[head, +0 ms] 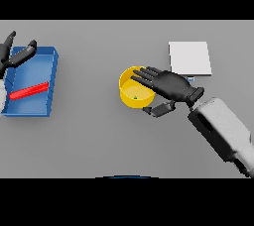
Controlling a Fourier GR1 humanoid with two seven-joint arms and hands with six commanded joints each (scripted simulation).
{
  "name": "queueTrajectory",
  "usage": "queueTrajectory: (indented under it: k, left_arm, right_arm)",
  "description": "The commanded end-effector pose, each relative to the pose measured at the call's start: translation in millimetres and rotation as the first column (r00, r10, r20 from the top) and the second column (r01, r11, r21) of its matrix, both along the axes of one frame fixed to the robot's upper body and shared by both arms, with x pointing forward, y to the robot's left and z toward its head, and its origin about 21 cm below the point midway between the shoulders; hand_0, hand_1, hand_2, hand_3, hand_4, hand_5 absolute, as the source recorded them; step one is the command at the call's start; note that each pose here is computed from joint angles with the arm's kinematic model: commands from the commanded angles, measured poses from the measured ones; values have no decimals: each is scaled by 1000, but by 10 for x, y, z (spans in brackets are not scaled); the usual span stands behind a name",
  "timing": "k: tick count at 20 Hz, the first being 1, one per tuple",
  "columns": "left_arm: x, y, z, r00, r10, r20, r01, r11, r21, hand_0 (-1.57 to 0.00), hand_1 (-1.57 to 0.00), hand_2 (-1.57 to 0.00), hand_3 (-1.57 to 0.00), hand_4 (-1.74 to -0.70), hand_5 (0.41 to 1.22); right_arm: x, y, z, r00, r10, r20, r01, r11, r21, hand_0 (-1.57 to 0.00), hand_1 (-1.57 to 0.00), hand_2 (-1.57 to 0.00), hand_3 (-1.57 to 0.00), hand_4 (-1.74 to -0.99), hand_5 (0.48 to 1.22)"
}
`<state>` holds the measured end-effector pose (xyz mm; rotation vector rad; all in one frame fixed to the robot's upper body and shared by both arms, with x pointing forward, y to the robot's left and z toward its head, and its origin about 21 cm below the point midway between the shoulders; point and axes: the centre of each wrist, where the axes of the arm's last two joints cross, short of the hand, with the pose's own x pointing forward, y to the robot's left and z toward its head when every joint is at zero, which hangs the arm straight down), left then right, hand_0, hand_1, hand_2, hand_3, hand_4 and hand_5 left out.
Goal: Pick up the red beaker and tilt it to pour out 1 green nut into yellow bowl. Pick up the yellow bowl and place it on the metallic measuring scale.
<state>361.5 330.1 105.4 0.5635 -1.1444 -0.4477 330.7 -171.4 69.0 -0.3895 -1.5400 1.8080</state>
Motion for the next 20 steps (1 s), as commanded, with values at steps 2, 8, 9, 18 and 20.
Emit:
queueTrajectory:
  k: [2,8,9,18,20]
  left_arm:
    - [-27,-1,-16,1000,-6,7,6,1000,-4,1,1,1,1,-808,696]
    - [-40,32,-17,1000,1,-4,-1,1000,13,1,1,1,1,-807,700]
    - [-23,33,-32,1000,1,-14,-1,1000,9,1,1,1,1,-805,702]
    - [2,82,-22,1000,5,-19,-5,1000,22,1,1,1,1,-789,714]
    - [-21,59,-57,1000,-9,-12,9,1000,24,1,1,1,1,-791,711]
  right_arm:
    - [55,60,-83,999,38,-31,-40,997,-62,1,1,1,1,-1157,644]
    - [188,286,-105,991,99,-86,-114,974,-196,1,1,1,1,-1164,670]
    - [201,315,-128,990,98,-97,-118,969,-219,1,1,1,1,-1168,673]
    - [308,380,-265,987,72,-146,-113,949,-296,1,-15,-37,-77,-1234,770]
    - [293,396,-285,986,86,-145,-127,947,-297,-193,-183,-189,-215,-1309,891]
